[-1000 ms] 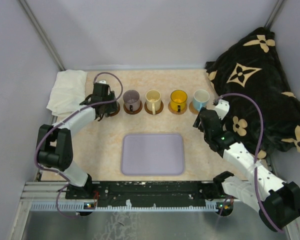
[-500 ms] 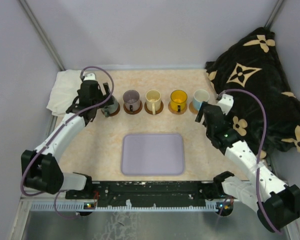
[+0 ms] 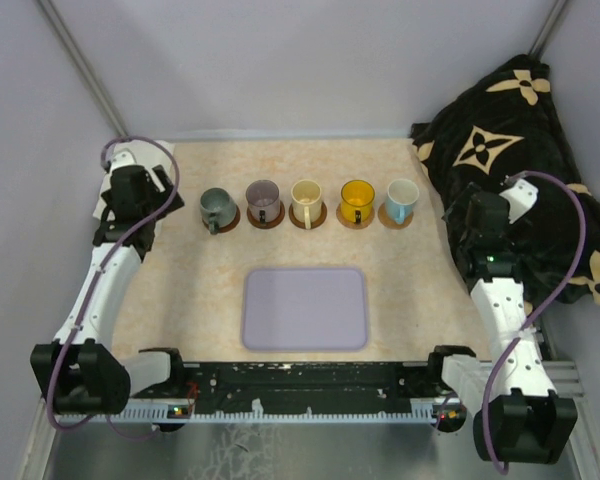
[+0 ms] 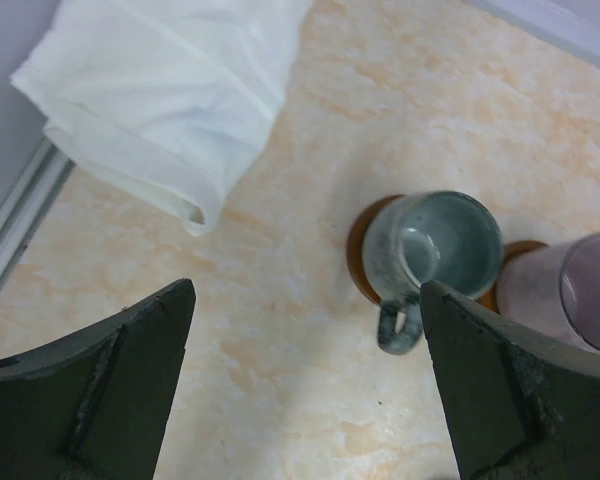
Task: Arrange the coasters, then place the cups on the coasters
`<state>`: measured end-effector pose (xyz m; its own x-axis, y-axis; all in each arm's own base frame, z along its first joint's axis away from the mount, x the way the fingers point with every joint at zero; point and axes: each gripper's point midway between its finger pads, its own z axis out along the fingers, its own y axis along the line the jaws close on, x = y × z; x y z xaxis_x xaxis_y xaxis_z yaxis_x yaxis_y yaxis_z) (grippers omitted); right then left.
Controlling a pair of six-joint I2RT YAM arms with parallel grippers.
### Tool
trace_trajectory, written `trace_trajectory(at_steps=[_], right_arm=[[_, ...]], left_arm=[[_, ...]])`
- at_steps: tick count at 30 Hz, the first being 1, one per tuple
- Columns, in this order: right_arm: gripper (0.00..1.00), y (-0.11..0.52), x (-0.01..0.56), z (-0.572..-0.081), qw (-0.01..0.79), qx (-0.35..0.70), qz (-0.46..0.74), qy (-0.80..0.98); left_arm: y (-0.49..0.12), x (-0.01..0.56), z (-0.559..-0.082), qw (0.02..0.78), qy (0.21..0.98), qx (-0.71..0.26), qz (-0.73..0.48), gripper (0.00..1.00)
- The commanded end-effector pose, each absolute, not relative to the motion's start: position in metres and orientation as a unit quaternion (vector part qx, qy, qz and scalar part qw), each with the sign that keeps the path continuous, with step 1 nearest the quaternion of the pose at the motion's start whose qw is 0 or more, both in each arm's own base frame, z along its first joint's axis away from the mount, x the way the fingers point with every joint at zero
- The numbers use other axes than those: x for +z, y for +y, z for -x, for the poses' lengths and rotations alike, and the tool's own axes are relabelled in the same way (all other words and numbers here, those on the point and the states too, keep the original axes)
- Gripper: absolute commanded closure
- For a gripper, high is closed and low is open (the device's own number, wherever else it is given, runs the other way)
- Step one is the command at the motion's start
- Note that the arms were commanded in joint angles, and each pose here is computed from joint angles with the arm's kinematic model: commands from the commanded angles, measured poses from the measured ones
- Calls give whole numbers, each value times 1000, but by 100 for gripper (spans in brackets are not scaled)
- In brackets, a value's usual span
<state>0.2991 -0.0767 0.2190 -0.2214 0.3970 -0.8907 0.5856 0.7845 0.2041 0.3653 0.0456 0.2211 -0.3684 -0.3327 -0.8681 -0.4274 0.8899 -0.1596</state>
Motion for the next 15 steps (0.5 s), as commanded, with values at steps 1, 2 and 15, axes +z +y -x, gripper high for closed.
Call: trace_trajectory(at_steps=[1,2,15], right_arm=[[1,-70,265,-291,585,-41,-322,743],[1,-69,266,-288,587,-39,-321,743],[1,-74,268,-272,582,-67,-308,750]], left_arm=[[46,215,-356,474,850,14,227,1],[45,218,-355,476,850,11,226,1],[49,253,-332,554,801,13,226,0]])
